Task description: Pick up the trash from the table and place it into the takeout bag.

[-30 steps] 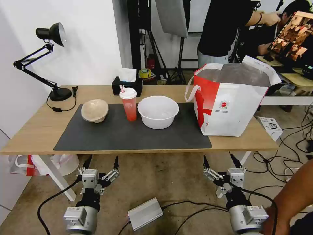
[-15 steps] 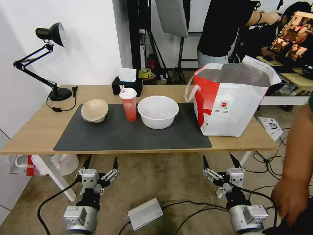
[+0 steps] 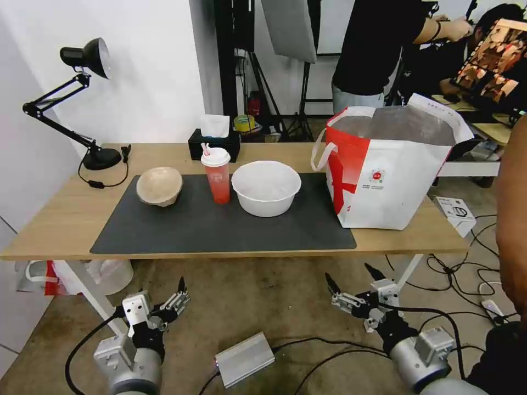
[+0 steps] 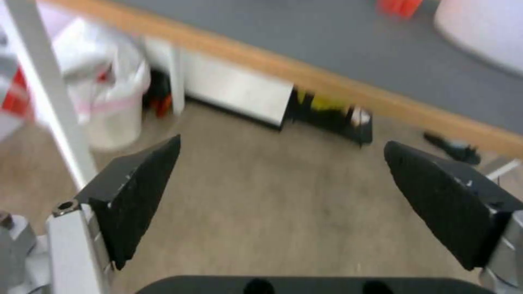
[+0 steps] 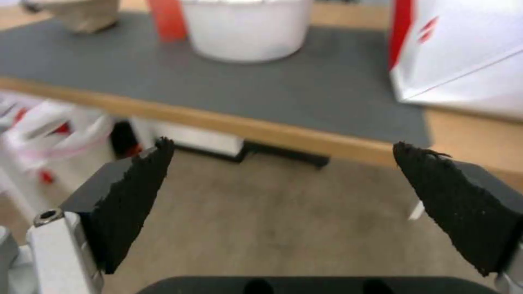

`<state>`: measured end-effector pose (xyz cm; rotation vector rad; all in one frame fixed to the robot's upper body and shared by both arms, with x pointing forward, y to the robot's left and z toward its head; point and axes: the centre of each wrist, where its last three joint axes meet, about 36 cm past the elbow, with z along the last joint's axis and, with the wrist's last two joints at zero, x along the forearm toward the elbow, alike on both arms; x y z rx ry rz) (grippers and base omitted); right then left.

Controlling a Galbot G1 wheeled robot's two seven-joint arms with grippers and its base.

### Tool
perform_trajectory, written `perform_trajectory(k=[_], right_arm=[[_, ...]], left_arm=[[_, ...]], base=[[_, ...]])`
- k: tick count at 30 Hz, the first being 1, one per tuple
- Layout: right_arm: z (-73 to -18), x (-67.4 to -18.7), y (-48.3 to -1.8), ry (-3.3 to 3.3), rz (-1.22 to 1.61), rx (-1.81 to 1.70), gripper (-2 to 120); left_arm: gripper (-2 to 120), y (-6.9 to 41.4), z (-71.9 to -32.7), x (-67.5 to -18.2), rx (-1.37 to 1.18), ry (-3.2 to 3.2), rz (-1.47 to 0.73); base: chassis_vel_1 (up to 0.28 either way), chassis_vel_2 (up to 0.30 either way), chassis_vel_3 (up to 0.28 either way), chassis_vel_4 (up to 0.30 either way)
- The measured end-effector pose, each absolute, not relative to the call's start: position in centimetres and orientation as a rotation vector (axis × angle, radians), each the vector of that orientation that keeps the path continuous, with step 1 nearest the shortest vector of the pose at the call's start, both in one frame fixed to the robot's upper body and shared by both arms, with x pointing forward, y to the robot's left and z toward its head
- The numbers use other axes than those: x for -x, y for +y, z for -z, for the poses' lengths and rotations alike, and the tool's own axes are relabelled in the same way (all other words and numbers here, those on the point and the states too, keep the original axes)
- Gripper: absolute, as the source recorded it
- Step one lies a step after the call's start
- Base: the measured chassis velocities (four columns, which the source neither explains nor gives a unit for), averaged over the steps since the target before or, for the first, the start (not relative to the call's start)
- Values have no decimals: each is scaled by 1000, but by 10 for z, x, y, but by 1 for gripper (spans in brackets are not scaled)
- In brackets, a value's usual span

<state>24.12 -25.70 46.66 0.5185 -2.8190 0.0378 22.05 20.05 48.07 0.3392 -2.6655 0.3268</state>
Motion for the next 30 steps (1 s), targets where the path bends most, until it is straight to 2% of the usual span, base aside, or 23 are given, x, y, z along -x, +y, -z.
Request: perform_trajectory(k=[30], right_arm=[[-464,-247,-263,-2893,-9,-604,100]], left_arm=[[100,197,-476,-221,-328,-2750,-388]], base=[[0,0,0,0]])
